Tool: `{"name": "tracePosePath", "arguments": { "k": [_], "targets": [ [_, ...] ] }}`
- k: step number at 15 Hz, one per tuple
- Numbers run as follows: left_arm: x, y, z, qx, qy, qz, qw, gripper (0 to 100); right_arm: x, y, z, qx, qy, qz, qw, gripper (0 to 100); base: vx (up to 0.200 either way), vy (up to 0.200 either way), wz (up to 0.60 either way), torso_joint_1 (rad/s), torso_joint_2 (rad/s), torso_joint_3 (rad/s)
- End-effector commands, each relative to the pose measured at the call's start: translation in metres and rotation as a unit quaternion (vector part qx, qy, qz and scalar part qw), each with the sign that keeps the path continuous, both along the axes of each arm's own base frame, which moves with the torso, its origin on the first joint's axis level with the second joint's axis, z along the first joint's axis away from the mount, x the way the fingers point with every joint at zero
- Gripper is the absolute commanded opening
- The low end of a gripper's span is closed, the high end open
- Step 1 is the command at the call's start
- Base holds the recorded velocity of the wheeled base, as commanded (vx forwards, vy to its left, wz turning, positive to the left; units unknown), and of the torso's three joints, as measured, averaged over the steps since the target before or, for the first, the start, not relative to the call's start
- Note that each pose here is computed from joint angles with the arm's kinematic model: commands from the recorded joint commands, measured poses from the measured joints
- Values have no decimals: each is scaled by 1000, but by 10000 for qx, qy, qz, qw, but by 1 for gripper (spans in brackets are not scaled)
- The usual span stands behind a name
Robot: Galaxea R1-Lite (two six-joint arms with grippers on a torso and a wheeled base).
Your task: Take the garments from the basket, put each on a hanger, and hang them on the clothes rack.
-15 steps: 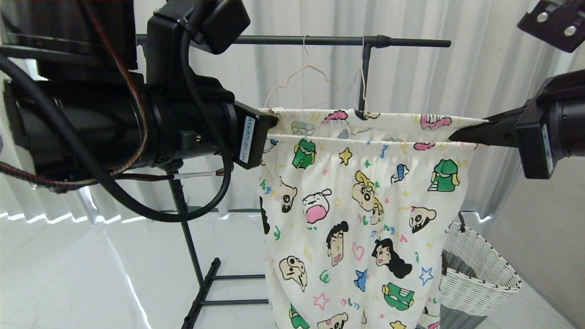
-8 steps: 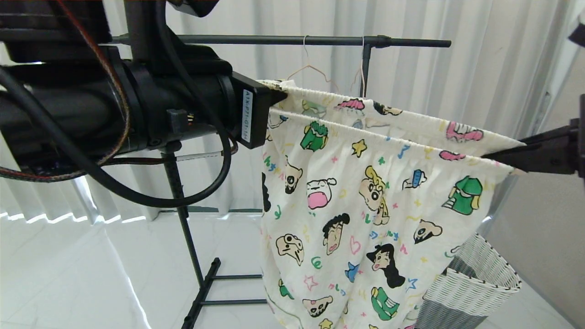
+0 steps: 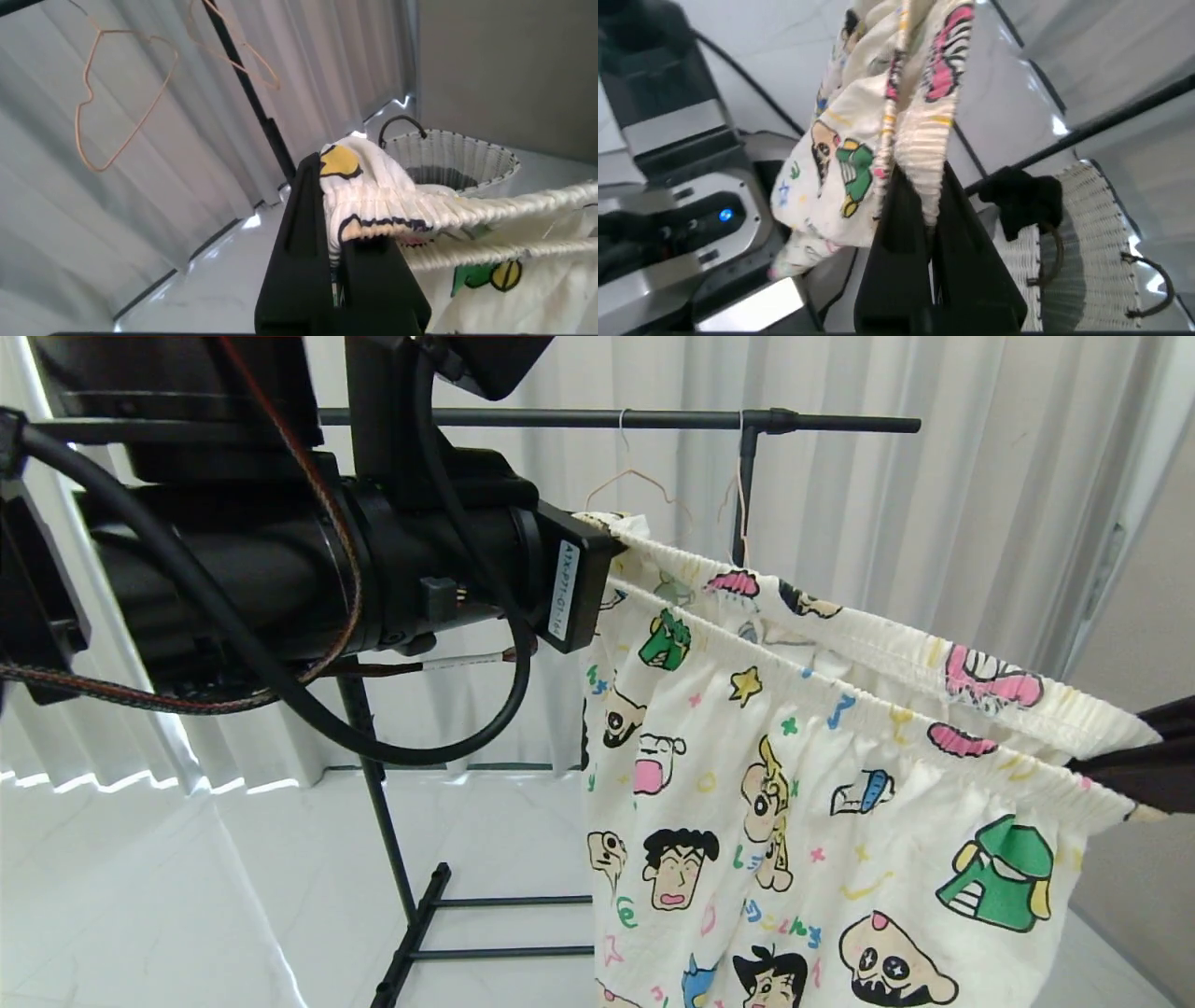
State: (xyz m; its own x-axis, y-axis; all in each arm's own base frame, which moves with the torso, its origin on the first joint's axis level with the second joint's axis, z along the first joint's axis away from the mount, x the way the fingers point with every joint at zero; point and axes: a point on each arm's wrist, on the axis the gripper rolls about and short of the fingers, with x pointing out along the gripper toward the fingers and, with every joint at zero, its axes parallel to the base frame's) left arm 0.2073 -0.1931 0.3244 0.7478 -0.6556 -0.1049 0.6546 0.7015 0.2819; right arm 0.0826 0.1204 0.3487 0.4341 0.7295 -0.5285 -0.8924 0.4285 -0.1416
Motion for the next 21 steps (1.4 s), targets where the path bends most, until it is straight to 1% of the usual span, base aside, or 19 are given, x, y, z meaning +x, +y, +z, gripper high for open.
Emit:
{"name": "tracePosePath", "arguments": {
  "k": [1, 2, 3, 4, 5, 6, 7, 8, 9, 11, 12, 13, 14, 15, 16, 17, 18, 19, 21],
  "targets": [
    [-24, 18, 1, 179, 195, -81, 9996, 0, 14, 2, 4, 191, -227, -470, 9985, 0, 0, 0, 0, 0, 0, 0],
    [-47, 31, 3, 372, 423, -316, 9979, 0, 22, 8, 8, 439, -337, -591, 9967, 0, 0, 0, 0, 0, 0, 0],
    [-66, 44, 2, 570, 712, -589, 9941, 0, 30, 17, 13, 638, -386, -663, 9950, 0, 0, 0, 0, 0, 0, 0],
    [-81, 58, 2, 722, 959, -784, 9897, 0, 38, 27, 15, 694, -371, -677, 9946, 0, 0, 0, 0, 0, 0, 0],
    [-98, 69, 0, 904, 1198, -1022, 9834, 0, 48, 39, 19, 806, -451, -675, 9934, 0, 0, 0, 0, 0, 0, 0],
    [-111, 75, -1, 1018, 1338, -1211, 9783, 0, 57, 51, 20, 930, -539, -664, 9920, 0, 0, 0, 0, 0, 0, 0],
    [-120, 76, -3, 993, 1462, -1399, 9743, 0, 66, 62, 22, 1051, -619, -640, 9905, 0, 0, 0, 0, 0, 0, 0],
    [-125, 72, -5, 910, 1636, -1503, 9707, 0, 69, 69, 23, 1076, -635, -608, 9903, 0, 0, 0, 0, 0, 0, 0],
    [-127, 71, -5, 826, 1737, -1526, 9694, 0, 70, 73, 24, 1097, -645, -577, 9902, 0, 0, 0, 0, 0, 0, 0],
    [-127, 71, -4, 803, 1752, -1511, 9696, 0, 70, 72, 25, 1097, -646, -602, 9900, 0, 0, 0, 0, 0, 0, 0],
    [-126, 72, -4, 804, 1730, -1417, 9714, 0, 68, 68, 25, 1081, -641, -624, 9901, 0, 0, 0, 0, 0, 0, 0],
    [-120, 72, -8, 883, 1726, -1021, 9757, 0, 65, 60, 25, 1057, -624, -681, 9901, 0, 0, 0, 0, 0, 0, 0],
    [-101, 73, -13, 958, 1694, -57, 9809, 0, 60, 48, 25, 990, -588, -766, 9904, 0, 0, 0, 0, 0, 0, 0],
    [-87, 73, -11, 744, 1518, 442, 9846, 0, 52, 37, 24, 920, -542, -806, 9910, 0, 0, 0, 0, 0, 0, 0],
    [-83, 70, -5, 484, 1285, 443, 9895, 0, 44, 25, 22, 819, -474, -846, 9919, 0, 0, 0, 0, 0, 0, 0],
    [-78, 65, -2, 360, 1163, 431, 9916, 0, 38, 16, 20, 725, -409, -886, 9926, 0, 0, 0, 0, 0, 0, 0],
    [-75, 61, -1, 289, 1116, 407, 9925, 0, 31, 8, 18, 676, -372, -887, 9931, 0, 0, 0, 0, 0, 0, 0],
    [-77, 56, -2, 305, 1110, 277, 9930, 0, 29, 6, 17, 650, -357, -895, 9932, 0, 0, 0, 0, 0, 0, 0],
    [-81, 48, -4, 284, 1202, 97, 9923, 0, 31, 8, 15, 551, -403, -1045, 9922, 0, 0, 0, 0, 0, 0, 0]
  ]
}}
